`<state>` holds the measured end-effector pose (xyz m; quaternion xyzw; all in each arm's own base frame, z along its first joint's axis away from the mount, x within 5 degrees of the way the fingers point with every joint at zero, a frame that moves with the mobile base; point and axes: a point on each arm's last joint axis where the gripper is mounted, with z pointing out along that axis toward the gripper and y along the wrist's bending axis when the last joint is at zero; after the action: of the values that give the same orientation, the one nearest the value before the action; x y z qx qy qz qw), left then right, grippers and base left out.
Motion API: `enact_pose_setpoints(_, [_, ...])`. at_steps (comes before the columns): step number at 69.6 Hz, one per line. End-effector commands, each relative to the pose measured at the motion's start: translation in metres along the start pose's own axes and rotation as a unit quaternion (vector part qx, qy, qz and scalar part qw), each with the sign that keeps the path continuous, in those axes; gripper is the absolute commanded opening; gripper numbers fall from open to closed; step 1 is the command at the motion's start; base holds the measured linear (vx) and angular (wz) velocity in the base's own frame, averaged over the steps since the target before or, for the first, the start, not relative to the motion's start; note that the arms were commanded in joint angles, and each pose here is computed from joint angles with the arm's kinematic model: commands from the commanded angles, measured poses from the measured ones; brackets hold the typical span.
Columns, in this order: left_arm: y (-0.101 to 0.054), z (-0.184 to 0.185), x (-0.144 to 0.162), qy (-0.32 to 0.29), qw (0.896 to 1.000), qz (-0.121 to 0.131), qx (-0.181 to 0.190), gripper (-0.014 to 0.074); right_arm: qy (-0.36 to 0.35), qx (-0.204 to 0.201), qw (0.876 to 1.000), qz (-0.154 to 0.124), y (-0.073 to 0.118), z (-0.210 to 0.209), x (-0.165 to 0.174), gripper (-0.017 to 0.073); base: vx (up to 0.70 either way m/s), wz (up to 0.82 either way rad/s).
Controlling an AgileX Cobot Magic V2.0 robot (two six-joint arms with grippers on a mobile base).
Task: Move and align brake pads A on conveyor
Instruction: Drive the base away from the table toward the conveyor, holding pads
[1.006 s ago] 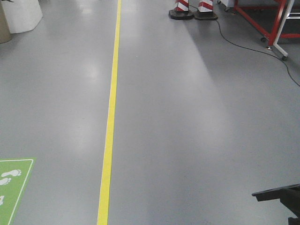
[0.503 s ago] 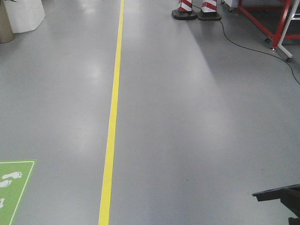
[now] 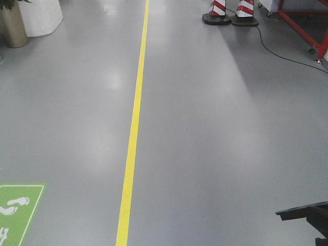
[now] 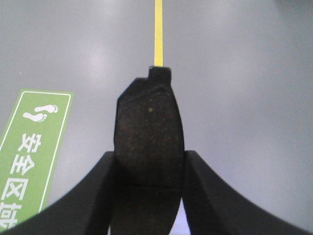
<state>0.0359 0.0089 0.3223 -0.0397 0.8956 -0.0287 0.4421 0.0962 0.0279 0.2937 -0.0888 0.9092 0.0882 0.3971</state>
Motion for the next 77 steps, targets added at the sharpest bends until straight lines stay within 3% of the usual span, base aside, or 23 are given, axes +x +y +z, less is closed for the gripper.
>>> enact_pose_setpoints(1, [-0.0022, -0.004, -0.013, -0.045, 0.999, -0.002, 0.009, -0.0006, -0.051, 0.001, 0.999, -0.006, 0.0004, -0.0059, -0.0139, -0.0012, 0.34, 0.01])
enact_pose_setpoints(77, [-0.0022, -0.004, -0.013, -0.045, 0.999, -0.002, 0.009, -0.0006, -0.028, 0.0, 1.0, -0.006, 0.0006, -0.0056, -0.0098, -0.0012, 0.52, 0.01])
